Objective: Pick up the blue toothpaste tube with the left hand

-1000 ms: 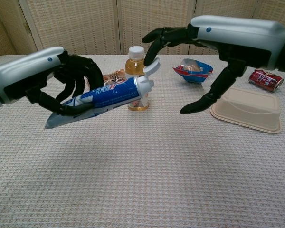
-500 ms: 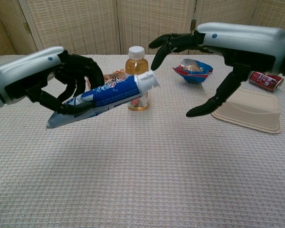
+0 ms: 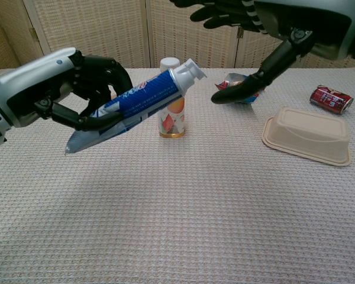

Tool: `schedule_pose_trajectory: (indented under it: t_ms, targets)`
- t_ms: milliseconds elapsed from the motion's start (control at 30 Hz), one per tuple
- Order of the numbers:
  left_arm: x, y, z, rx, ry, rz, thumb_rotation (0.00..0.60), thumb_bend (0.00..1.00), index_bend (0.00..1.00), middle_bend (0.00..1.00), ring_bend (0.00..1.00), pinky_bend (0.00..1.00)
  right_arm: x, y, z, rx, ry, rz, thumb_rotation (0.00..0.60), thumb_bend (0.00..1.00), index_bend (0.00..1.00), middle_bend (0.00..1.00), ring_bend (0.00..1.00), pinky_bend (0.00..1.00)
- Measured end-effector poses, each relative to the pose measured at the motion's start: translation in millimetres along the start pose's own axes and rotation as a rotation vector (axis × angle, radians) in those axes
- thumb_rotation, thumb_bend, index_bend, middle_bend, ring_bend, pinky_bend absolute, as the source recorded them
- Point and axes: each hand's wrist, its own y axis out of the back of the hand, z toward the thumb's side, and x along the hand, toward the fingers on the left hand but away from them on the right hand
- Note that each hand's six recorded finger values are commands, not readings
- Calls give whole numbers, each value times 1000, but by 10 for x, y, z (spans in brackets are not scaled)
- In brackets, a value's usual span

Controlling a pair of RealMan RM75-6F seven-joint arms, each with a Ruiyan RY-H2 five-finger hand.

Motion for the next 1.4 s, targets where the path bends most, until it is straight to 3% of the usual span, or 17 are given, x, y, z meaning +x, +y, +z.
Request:
schedule_pose_trajectory:
  t_ms: [100, 433, 833, 1400]
  targets:
    - [11, -33, 20, -31, -19, 16, 600, 867, 778, 816, 741, 796, -47, -14, 13, -53, -7, 14, 348, 79, 0, 0, 0, 0]
    - [49, -89, 32, -62, -46, 39, 600, 870, 779, 817, 742, 796, -196, -111, 3, -227, 0, 50, 339, 78, 0, 0, 0, 0]
    - [91, -97, 70, -66, -48, 41, 600, 872, 780, 818, 742, 796, -427, -317, 84, -271, 30, 93, 334, 78, 0, 0, 0, 0]
    - [151, -77, 130, -110, -54, 54, 600, 873, 780, 818, 742, 796, -587, -403, 203, -353, 85, 53, 329, 78, 0, 0, 0, 0]
